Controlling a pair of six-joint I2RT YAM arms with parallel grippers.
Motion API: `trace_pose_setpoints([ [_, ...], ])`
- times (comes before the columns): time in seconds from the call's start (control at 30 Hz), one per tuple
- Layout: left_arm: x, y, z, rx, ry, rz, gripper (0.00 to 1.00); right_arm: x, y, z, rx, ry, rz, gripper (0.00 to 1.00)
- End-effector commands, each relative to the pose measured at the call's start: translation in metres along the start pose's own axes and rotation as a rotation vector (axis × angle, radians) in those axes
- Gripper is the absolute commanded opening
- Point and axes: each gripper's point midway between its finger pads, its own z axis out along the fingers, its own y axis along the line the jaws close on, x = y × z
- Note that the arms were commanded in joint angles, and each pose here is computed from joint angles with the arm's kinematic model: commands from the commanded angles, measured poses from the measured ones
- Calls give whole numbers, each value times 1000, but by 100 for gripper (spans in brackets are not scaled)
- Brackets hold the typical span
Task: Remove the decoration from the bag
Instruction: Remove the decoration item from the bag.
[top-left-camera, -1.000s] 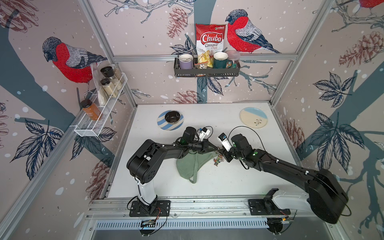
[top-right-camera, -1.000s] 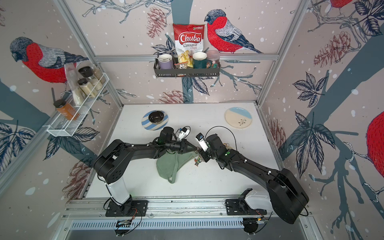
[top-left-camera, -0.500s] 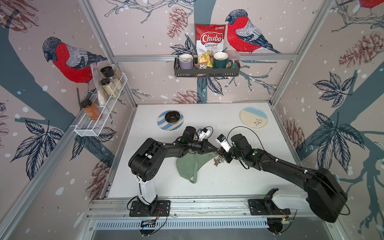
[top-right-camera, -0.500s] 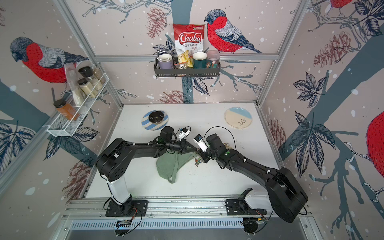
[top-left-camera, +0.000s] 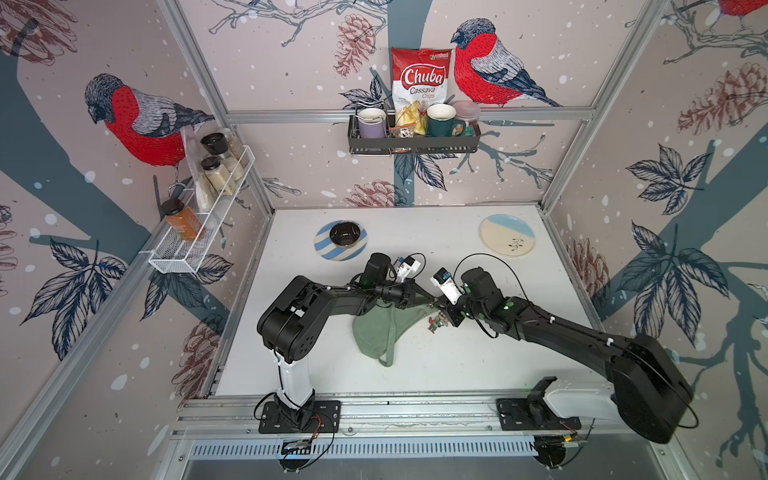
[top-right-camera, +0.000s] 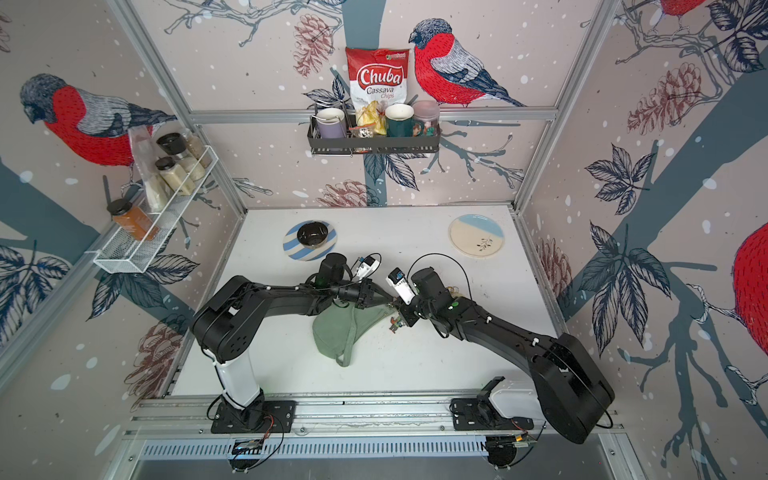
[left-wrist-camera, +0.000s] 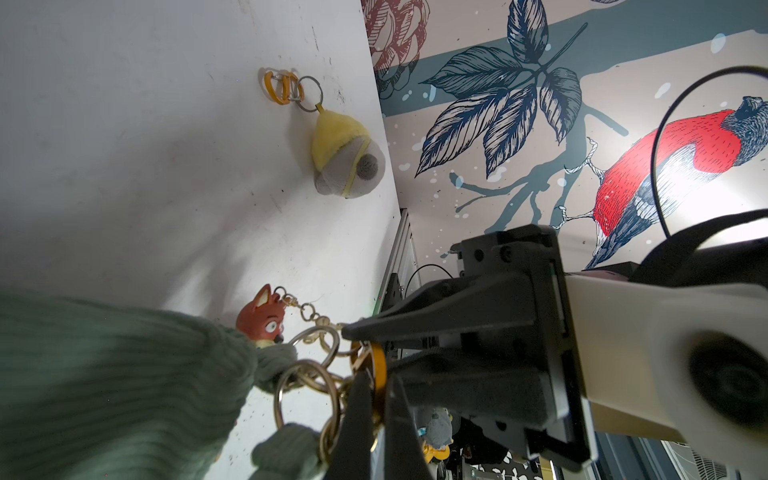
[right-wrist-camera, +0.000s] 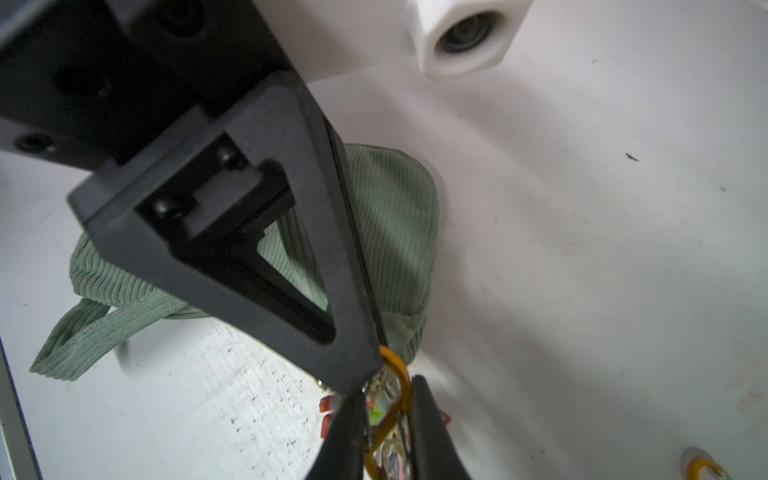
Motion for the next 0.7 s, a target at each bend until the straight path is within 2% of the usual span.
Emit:
trace_pose_setpoints([
  [0.0,0,-17,-3,50,7,35,0,-14,-4,-1,17,-38,16,9],
  [0.03,-1,-21,-4,60,-1,39,1,-14,-5,-1,23,-34,20,8],
  [0.13,-7,-29,-10,74,-43,58,22,-15,-9,1,42,-21,42,6],
  [0.2,-9,-33,-15,65,-75,93,30,-16,-12,2,59,-12,66,4],
  [0.3,-8,-27,-18,11,-111,155,34,-17,-19,2,94,7,120,3],
  [0.47,-4,-5,-20,-116,-118,235,35,-21,-20,-1,108,11,167,3],
  [0.67,-7,1,-20,-211,-125,323,36,-27,-10,2,60,14,261,2],
])
